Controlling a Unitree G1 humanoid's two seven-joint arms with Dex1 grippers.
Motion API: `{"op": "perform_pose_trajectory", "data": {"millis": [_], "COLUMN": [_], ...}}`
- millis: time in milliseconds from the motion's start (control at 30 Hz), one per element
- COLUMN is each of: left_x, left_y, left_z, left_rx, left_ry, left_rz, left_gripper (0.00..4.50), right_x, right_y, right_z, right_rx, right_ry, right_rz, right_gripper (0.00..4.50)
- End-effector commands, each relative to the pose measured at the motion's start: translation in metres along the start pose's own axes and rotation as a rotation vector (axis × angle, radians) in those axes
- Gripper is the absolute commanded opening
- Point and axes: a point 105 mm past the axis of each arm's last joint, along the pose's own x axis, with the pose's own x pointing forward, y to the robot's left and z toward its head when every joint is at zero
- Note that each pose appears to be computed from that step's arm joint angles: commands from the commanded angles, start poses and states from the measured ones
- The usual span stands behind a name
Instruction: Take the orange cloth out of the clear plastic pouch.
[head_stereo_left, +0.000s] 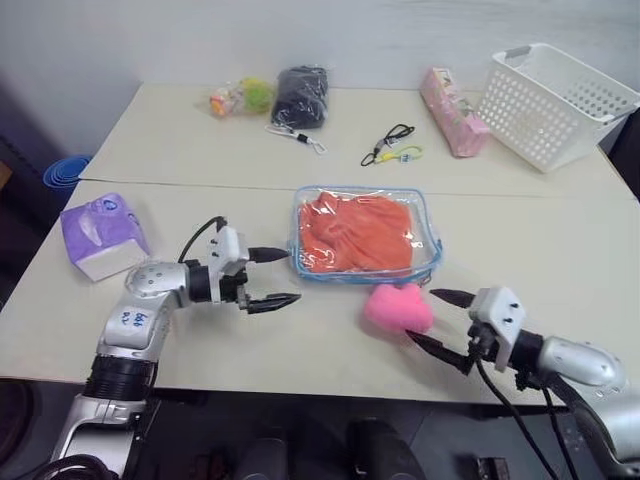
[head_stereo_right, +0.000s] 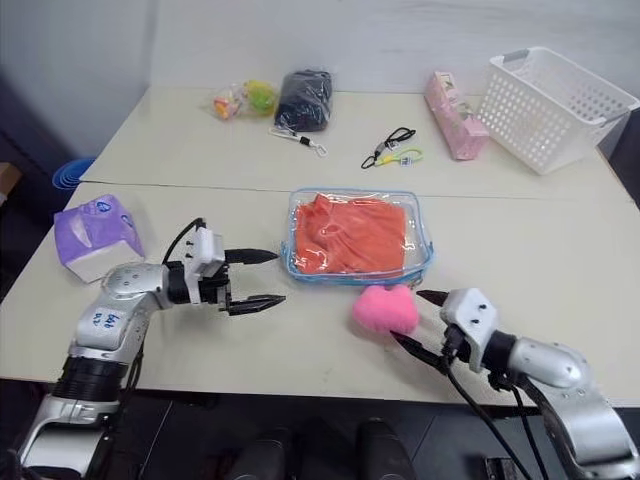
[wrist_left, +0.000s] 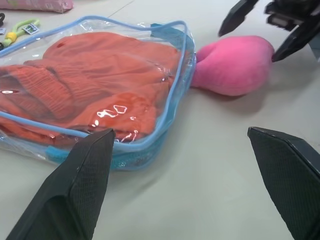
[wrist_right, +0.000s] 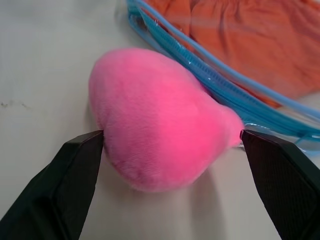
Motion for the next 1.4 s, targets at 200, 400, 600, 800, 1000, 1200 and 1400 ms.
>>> {"op": "perform_pose_trajectory", "data": {"millis": [200,400,600,800,1000,1200,1400], "left_x": [-0.005,0.001,0.009,0.009,0.002,-0.016,-0.019], "left_y": [-0.01,-0.011,-0.019,-0.017,-0.014,-0.02,-0.043], "left_z": [0.001,0.0,-0.001,-0.003,-0.003,-0.007,-0.005], "left_rx": [0.014,-0.026,-0.039,-0.03,0.0,0.038,-0.048], "left_ry": [-0.043,-0.076,-0.087,-0.08,-0.058,-0.048,-0.029], "left_rz": [0.012,0.048,0.011,-0.008,-0.015,-0.06,-0.233], "left_gripper": [4.5,4.5,4.5,4.5,4.5,4.5,4.5], "right_x": [0.003,0.013,0.043,0.044,0.01,-0.044,-0.038], "right_y": [0.02,0.026,0.023,0.022,0.03,-0.011,-0.068], "right_z": [0.019,0.047,0.038,0.03,0.037,0.024,0.012], "right_rx": [0.001,-0.03,0.02,-0.03,-0.046,-0.163,-0.473], "right_ry": [-0.11,-0.242,-0.201,-0.194,-0.172,-0.028,0.035], "right_rz": [0.23,0.298,0.273,0.29,0.386,0.315,0.156], "right_gripper": [2.34,0.37,0.01,0.93,2.98,3.88,3.88]}}
